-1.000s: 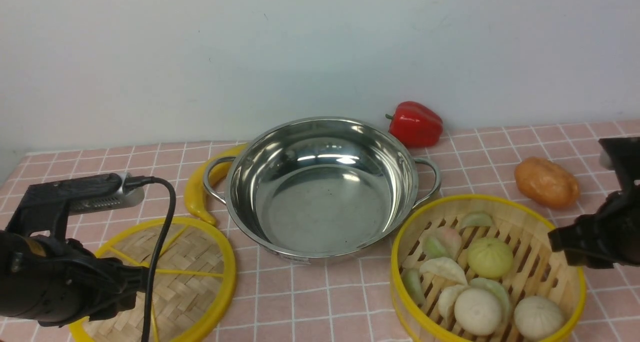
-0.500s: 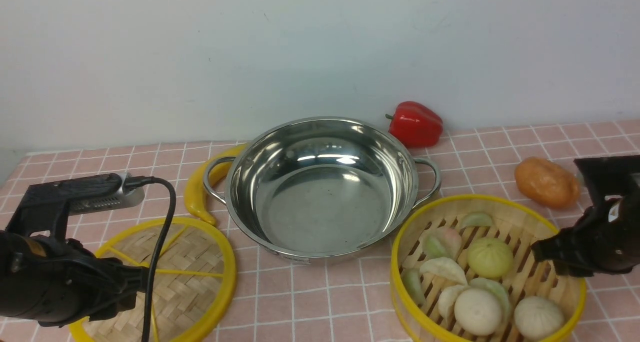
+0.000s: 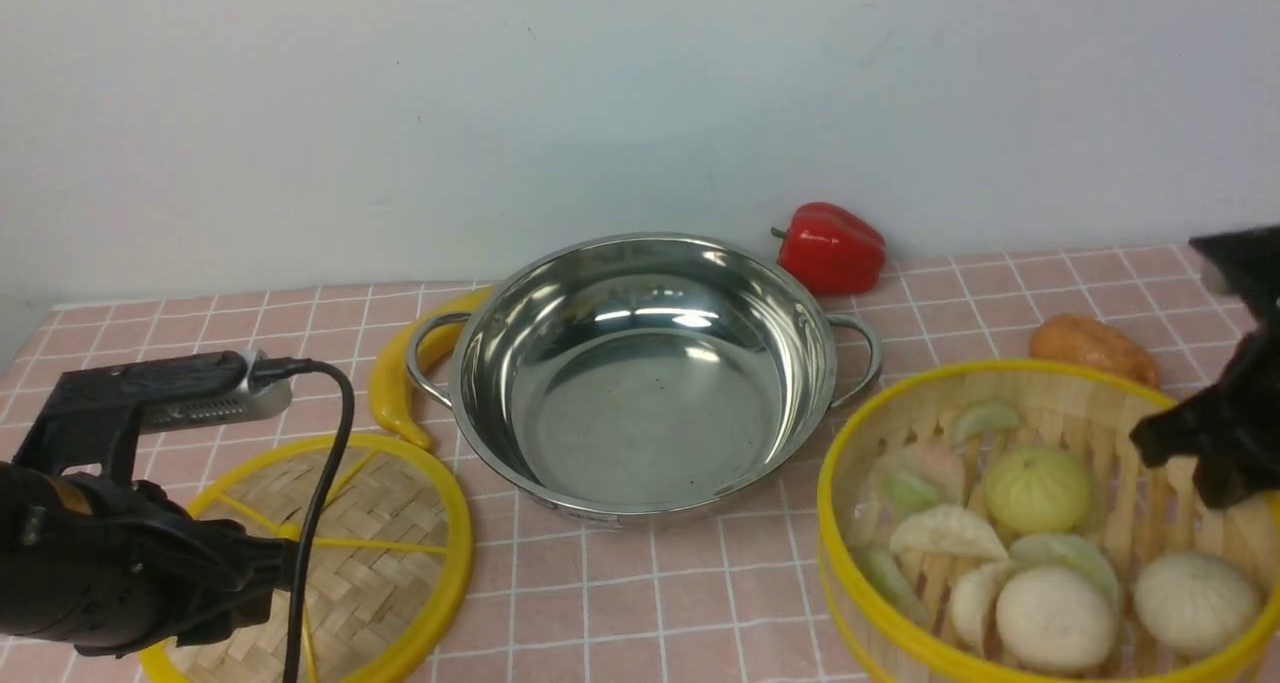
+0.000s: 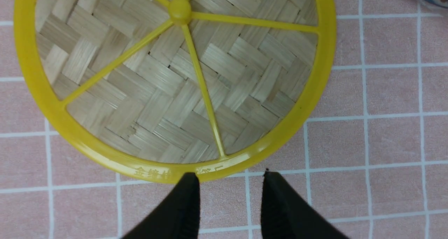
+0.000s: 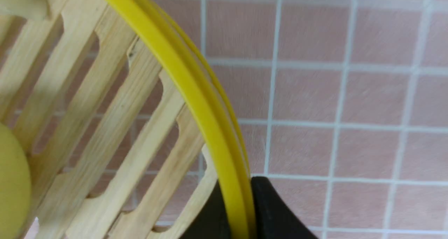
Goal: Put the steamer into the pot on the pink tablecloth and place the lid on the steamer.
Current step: 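Place the bamboo steamer basket of food into the steel pot with the right gripper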
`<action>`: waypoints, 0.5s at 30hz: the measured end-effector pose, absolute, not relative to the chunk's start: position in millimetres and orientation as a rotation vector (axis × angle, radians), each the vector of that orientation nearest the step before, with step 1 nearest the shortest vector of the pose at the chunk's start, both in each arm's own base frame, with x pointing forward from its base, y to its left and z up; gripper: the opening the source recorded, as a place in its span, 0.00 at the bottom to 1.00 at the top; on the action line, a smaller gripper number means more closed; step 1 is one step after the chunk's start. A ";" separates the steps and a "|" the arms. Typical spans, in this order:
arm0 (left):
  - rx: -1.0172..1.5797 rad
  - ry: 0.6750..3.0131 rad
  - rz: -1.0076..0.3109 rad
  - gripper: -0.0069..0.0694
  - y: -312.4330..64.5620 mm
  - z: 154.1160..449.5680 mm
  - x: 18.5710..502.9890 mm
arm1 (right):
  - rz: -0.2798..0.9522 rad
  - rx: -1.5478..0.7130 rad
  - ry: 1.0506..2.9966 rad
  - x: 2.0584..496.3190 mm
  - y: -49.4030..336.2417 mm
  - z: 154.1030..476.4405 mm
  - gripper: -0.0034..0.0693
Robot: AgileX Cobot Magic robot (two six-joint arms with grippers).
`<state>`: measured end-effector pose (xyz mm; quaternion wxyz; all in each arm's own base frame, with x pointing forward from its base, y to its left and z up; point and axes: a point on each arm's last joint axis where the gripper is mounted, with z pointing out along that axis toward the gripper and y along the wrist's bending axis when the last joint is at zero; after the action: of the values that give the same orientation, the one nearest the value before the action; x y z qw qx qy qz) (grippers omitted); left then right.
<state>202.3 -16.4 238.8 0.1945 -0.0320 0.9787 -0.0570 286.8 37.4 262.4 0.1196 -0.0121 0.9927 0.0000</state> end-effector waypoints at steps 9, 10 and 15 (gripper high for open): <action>-0.089 2.744 -0.160 0.41 -16.4 238.8 202.3 | 0.164 -0.184 2.742 331.6 83.9 324.9 0.13; -0.089 2.744 -0.160 0.41 -16.4 238.8 202.3 | 0.185 -0.233 2.723 345.7 101.6 326.0 0.13; -0.089 2.744 -0.160 0.41 -16.4 238.8 202.3 | 0.232 -0.361 2.713 397.8 169.6 300.8 0.13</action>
<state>202.3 -16.4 238.8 0.1945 -0.0316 0.9787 -0.0569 397.8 169.6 300.8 0.1961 -0.1289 0.9685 0.0828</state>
